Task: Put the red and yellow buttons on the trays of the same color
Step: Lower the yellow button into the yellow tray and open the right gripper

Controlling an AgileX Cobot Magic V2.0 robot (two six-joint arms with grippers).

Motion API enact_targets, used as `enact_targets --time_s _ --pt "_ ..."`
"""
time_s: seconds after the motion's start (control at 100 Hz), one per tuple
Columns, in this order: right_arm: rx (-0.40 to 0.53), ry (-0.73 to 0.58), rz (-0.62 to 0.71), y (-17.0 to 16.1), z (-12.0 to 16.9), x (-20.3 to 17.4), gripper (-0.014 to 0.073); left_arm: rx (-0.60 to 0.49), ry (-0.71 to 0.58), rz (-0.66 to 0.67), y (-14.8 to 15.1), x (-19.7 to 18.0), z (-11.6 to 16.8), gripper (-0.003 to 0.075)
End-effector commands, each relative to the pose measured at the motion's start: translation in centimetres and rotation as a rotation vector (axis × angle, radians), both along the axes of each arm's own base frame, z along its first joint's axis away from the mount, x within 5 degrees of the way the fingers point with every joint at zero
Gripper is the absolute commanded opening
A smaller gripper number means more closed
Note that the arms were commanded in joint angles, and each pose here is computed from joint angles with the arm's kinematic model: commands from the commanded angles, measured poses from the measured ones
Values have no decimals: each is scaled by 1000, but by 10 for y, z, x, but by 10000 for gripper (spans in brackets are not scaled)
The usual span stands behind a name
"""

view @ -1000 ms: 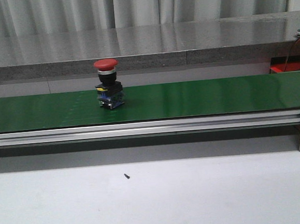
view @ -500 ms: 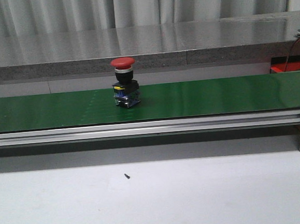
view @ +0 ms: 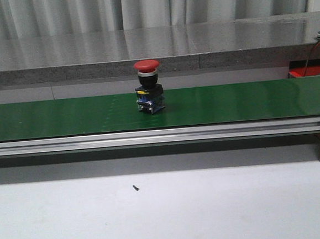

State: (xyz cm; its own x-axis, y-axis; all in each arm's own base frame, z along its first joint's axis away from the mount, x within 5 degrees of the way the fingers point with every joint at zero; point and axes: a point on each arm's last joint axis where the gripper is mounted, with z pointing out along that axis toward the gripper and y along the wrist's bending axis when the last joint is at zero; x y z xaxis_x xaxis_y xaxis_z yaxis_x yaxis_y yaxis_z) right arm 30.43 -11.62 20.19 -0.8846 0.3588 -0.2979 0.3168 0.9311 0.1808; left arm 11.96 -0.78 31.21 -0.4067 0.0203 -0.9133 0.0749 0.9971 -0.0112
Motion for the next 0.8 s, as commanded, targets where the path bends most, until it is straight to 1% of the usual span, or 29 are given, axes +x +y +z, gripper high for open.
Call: enact_targets --time_s 0.0,0.12,0.27,0.32,0.57,0.66,0.74,0.79 --pt "-24 -77 -7 0 18 3 259 -6 -98 3 0 2 15 -20" --pt "-16 -59 2 0 16 2 271 -6 -98 3 0 2 15 -20" --pt "-11 -51 3 1 14 2 384 -6 -94 2 0 2 15 -20" --pt "-11 -51 3 1 14 2 405 -6 -92 2 0 2 15 -20" --pt "-3 -38 9 1 15 2 408 -6 -77 0 0 1 13 -20" --pt "-6 -46 12 1 20 2 442 -6 -77 0 0 1 13 -20" --pt "-17 -72 14 1 29 3 495 -6 -77 0 0 1 13 -20" --pt "-25 -91 15 1 37 3 512 -6 -77 0 0 1 13 -20"
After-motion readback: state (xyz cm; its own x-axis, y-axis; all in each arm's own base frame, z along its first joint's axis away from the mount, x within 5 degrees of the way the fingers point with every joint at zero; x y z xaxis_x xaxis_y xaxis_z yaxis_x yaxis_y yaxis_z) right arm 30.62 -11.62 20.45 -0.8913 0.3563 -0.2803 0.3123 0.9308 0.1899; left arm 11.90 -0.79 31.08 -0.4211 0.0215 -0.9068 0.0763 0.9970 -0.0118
